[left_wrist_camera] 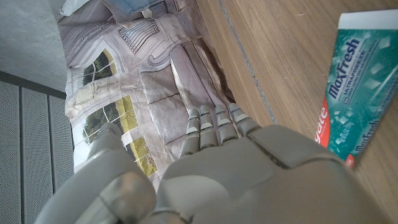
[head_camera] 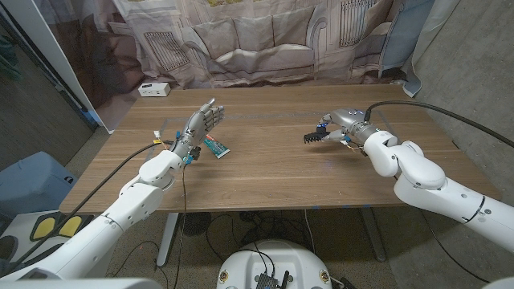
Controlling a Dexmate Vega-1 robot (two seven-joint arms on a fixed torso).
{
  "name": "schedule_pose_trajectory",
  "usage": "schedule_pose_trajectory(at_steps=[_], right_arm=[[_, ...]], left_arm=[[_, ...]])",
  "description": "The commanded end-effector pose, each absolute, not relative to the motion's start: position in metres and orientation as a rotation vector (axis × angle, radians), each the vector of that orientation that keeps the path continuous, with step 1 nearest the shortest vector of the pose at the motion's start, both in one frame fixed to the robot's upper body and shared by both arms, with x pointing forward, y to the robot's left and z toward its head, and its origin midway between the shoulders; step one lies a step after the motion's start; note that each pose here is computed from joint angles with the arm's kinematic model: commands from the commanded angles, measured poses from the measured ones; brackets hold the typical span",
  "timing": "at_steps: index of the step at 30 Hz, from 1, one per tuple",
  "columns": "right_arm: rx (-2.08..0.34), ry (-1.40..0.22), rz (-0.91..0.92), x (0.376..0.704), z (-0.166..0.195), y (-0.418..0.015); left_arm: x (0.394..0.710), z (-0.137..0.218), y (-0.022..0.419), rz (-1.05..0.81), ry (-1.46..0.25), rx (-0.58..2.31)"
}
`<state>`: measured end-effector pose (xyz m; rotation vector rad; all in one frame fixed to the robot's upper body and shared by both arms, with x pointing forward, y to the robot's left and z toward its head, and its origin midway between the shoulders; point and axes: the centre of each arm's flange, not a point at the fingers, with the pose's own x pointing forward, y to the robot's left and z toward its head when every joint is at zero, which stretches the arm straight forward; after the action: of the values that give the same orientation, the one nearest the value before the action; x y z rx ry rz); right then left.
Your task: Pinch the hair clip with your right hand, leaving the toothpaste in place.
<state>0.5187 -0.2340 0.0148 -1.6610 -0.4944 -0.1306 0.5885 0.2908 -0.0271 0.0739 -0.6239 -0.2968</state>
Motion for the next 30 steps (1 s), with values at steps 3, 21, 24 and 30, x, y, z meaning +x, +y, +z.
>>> schedule_pose_trajectory(at_steps=[3, 21, 24, 30], right_arm=[[-1.703, -0.465, -0.108, 0.52, 0.019, -0.238], [-1.72, -0.379, -0.081, 0.53, 0.015, -0.245], [-1.723, -0.37, -0.076, 0.532, 0.014, -0.246], [-1.714, -0.363, -0.065, 0.535, 0.014, -0.246]], left_arm=[[0.585, -0.028, 0.293, -0.293, -0.629, 0.072], [0.583, -0.03, 0.295, -0.29, -0.628, 0.076], [0.583, -0.03, 0.295, -0.289, -0.628, 0.077], [0.583, -0.03, 0.295, -0.288, -0.629, 0.079]])
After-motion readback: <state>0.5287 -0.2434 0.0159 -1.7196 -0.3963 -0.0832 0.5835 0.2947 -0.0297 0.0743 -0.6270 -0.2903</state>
